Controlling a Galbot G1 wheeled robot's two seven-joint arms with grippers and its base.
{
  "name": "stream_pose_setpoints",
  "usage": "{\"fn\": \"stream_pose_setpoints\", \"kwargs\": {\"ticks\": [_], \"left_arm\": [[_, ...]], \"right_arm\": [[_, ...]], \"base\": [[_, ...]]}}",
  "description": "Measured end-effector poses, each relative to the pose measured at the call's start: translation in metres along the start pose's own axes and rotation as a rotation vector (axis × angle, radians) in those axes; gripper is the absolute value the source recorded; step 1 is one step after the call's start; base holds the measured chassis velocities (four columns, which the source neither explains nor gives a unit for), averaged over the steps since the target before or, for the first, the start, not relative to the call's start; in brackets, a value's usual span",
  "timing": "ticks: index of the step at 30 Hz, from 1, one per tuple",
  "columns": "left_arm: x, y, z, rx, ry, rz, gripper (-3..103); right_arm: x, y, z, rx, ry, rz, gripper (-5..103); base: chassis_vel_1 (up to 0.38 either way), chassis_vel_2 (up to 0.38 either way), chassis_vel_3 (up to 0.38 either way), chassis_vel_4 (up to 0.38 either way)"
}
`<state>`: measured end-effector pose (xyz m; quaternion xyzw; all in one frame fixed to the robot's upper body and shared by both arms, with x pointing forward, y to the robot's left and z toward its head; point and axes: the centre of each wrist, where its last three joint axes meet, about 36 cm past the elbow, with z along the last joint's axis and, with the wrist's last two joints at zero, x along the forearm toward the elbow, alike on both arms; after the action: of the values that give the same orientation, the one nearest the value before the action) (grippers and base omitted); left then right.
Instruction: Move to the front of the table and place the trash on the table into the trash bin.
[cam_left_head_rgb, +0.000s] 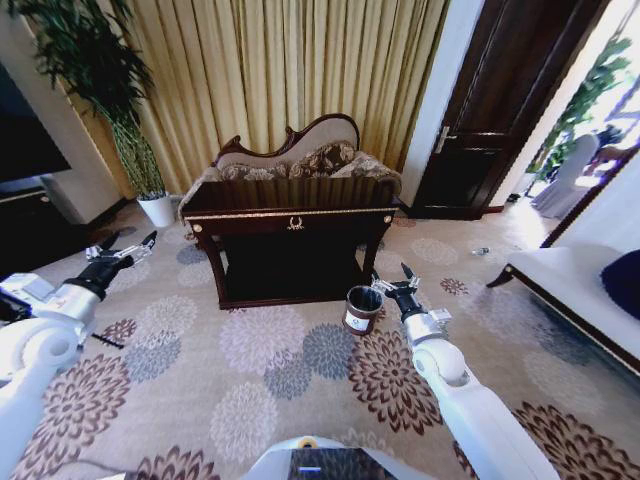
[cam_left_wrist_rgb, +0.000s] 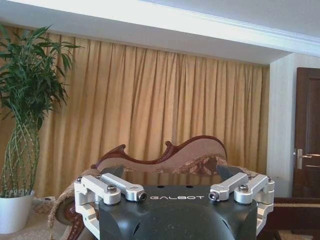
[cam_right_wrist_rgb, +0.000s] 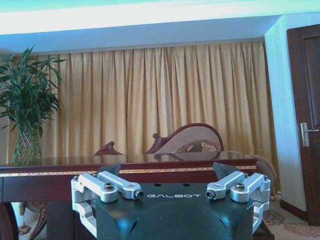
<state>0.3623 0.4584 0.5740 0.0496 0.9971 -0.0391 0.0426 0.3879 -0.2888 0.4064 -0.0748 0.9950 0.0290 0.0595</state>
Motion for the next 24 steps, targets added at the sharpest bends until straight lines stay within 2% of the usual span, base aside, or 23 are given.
{"fn": "stream_pose_setpoints", "kwargs": {"ticks": [11,17,24], "left_arm": [[0.005,0.0,0.002,0.003,0.001,-0.008,100],[0.008,-0.002,0.004,0.009,0.001,-0.008,100],[0.014,-0.003,0.007,0.016,0.006,-0.018,100]], "right_arm": [[0.0,0.001,0.002,-0.002,-0.007,-0.004,100],[0.001,0.001,0.004,0.01,-0.004,-0.005,100],[0.001,-0.002,0.009,0.03,0.012,-0.003,100]], "base": [[0.213,-0.198,-0.201,0.221],[0.088,-0.098,-0.118,0.07],[0.0,0.0,0.0,0.0]]}}
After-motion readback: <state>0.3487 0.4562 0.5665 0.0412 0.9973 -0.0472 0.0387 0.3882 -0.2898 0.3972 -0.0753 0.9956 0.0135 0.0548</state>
